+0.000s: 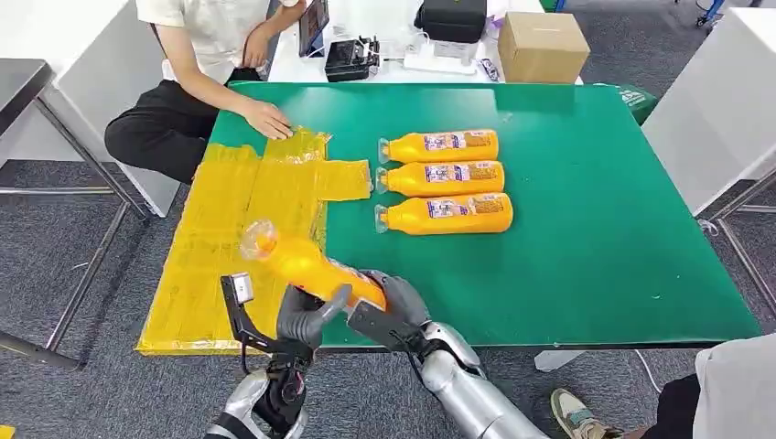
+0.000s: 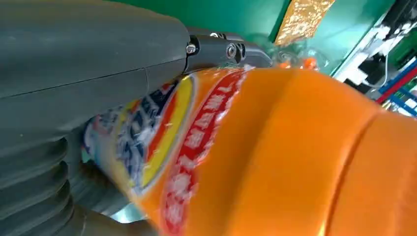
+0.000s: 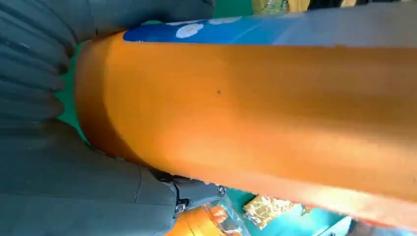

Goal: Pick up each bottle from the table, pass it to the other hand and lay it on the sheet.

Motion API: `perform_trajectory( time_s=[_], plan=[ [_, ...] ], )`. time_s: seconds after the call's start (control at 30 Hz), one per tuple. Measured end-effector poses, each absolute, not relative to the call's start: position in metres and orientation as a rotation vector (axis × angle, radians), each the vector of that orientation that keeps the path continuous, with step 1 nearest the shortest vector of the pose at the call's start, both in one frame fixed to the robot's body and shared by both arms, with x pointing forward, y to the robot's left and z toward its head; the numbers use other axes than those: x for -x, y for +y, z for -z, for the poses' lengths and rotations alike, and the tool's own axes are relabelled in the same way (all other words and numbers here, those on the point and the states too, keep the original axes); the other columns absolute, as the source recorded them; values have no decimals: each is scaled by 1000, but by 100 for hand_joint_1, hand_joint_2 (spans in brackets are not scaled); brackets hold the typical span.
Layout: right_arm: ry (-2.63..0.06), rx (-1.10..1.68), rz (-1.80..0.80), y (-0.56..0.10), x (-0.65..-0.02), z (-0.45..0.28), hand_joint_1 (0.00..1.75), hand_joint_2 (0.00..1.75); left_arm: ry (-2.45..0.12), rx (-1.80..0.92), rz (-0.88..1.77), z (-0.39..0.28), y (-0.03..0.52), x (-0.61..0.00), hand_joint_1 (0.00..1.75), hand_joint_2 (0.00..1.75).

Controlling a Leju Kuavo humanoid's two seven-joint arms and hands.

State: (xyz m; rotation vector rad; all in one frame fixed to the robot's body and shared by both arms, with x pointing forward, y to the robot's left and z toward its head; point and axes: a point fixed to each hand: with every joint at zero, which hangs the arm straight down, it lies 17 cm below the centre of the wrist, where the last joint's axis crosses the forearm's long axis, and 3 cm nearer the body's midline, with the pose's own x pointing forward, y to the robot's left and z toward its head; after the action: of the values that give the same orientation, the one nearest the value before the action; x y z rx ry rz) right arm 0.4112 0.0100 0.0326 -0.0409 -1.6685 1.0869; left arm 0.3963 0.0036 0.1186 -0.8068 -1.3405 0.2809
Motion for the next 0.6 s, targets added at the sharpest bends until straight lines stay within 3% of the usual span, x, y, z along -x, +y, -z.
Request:
perform_trajectory(
  time_s=[0.1, 0.17, 0.2, 0.23, 0.27, 0.33, 0.37, 0.6],
  plan=[
    [-1706, 109, -1129, 12, -411, -36, 166, 175, -1304, 820, -302, -115, 1, -399, 0, 175],
    [-1722, 156, -1165, 13, -412, -37, 161, 175, -1285, 823, -311, -110, 1, -399, 12, 175],
    [-1725, 171, -1178, 13, -412, -36, 157, 175, -1281, 821, -312, -109, 1, -399, 40, 175],
    [-1726, 188, -1191, 13, -412, -36, 155, 175, -1280, 818, -311, -107, 1, -400, 175, 175],
    [-1726, 194, -1204, 14, -411, -35, 143, 175, -1279, 816, -312, -106, 1, -400, 175, 175],
    [-1722, 195, -1220, 15, -410, -33, 143, 175, -1286, 818, -316, -107, 2, -400, 175, 175],
    [-1725, 200, -1228, 16, -411, -33, 3, 175, -1294, 819, -320, -108, 3, -400, 175, 175],
    [-1731, 175, -1276, 26, -392, -21, 0, 175, -1335, 812, -328, -116, 11, -407, 175, 175]
  ],
)
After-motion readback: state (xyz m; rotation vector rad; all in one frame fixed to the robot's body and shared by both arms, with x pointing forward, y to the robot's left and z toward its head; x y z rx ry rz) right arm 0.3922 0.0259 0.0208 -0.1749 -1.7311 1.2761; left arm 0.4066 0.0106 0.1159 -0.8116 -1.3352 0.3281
